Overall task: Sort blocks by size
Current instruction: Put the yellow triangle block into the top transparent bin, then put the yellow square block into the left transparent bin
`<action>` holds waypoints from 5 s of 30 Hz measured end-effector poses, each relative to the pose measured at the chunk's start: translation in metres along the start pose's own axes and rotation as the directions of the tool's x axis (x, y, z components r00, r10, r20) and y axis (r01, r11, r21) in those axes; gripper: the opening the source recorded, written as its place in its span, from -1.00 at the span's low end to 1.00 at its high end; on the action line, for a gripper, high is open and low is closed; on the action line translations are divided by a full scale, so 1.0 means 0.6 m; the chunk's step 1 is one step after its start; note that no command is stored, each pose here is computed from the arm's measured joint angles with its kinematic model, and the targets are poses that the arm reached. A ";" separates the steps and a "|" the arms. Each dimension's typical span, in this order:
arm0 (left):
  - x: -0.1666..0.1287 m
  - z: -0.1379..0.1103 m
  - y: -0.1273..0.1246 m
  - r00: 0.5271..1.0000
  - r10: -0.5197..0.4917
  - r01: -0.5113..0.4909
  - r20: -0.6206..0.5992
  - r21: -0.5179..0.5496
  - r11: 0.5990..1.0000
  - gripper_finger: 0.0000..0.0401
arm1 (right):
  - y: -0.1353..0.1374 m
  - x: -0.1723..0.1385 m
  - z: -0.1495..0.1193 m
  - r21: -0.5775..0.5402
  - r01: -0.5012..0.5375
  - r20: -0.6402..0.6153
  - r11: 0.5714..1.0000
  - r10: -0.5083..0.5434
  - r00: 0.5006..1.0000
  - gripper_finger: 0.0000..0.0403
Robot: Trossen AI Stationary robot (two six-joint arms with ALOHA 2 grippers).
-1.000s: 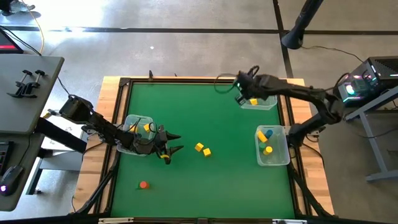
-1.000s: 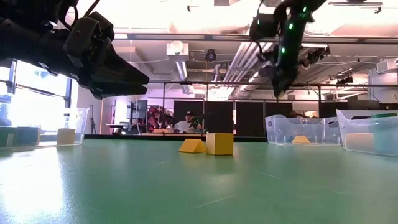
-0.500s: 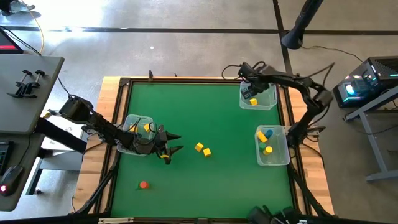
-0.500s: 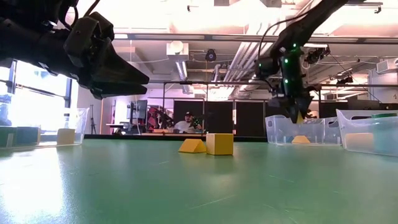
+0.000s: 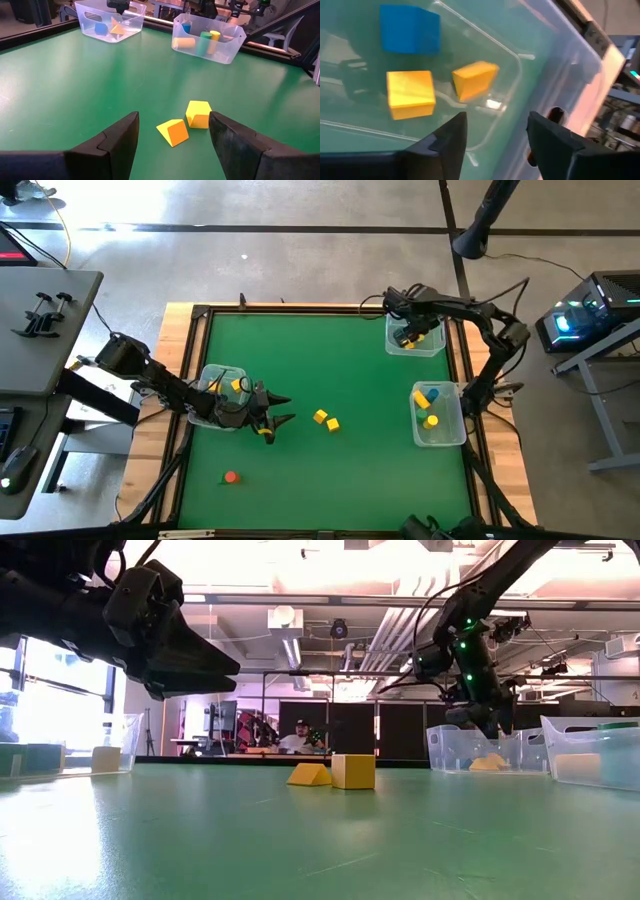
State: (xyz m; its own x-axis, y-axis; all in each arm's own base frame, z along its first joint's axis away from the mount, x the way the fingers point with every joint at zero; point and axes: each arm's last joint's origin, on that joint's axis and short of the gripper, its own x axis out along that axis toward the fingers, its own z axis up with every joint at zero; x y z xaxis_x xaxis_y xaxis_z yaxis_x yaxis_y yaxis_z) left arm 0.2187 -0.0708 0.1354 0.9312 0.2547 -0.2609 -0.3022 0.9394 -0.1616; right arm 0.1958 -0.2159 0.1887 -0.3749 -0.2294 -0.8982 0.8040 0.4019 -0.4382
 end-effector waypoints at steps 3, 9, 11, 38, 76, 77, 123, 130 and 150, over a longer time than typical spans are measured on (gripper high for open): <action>0.000 0.000 0.000 1.000 0.000 0.000 0.000 0.000 1.000 0.13 | 0.002 -0.002 -0.002 -0.026 0.038 0.008 0.999 -0.038 0.999 0.07; 0.000 0.000 0.000 1.000 0.000 0.000 0.000 -0.008 1.000 0.13 | 0.030 -0.022 -0.025 -0.167 0.140 0.032 0.976 -0.136 0.990 0.15; 0.000 0.000 0.000 1.000 0.000 0.000 0.000 -0.013 1.000 0.13 | 0.041 -0.039 -0.037 -0.196 0.223 0.094 0.955 -0.209 0.974 0.16; 0.000 0.000 0.000 1.000 0.001 -0.001 0.000 -0.026 1.000 0.13 | 0.210 -0.262 -0.389 -0.377 -0.122 0.712 0.918 0.371 0.596 0.16; 0.000 0.000 0.001 1.000 0.011 -0.011 0.004 -0.034 0.999 0.13 | 0.467 -0.185 -0.348 -0.842 -0.031 0.461 0.539 0.748 0.478 0.16; 0.000 0.000 0.001 1.000 0.009 -0.009 0.004 -0.033 0.999 0.13 | 0.469 -0.180 -0.339 -0.849 -0.047 0.438 0.525 0.753 0.491 0.16; 0.003 0.050 -0.099 0.978 -0.207 0.120 -0.008 0.837 0.534 0.13 | 0.436 -0.088 -0.324 -0.884 -0.420 0.321 0.206 0.920 -0.224 -0.36; 0.034 0.052 -0.123 0.975 -0.213 0.120 -0.058 0.950 0.289 0.13 | 0.428 -0.102 -0.311 -0.899 -0.422 0.274 0.121 0.905 -0.324 -0.35; 0.101 0.030 -0.143 0.995 -0.074 0.083 -0.066 0.960 0.266 -0.14 | 0.448 -0.117 -0.307 -0.911 -0.394 0.235 0.121 0.938 -0.256 -0.27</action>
State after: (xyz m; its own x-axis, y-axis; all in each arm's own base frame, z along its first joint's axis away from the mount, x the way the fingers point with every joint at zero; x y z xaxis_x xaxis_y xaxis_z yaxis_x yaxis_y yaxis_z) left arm 0.3045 -0.1318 0.1506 0.9356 0.1689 -0.3101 0.1927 0.4917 0.8492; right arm 0.3535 0.0715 0.1279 0.9585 0.2269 -0.1728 -0.1755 0.9467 0.2700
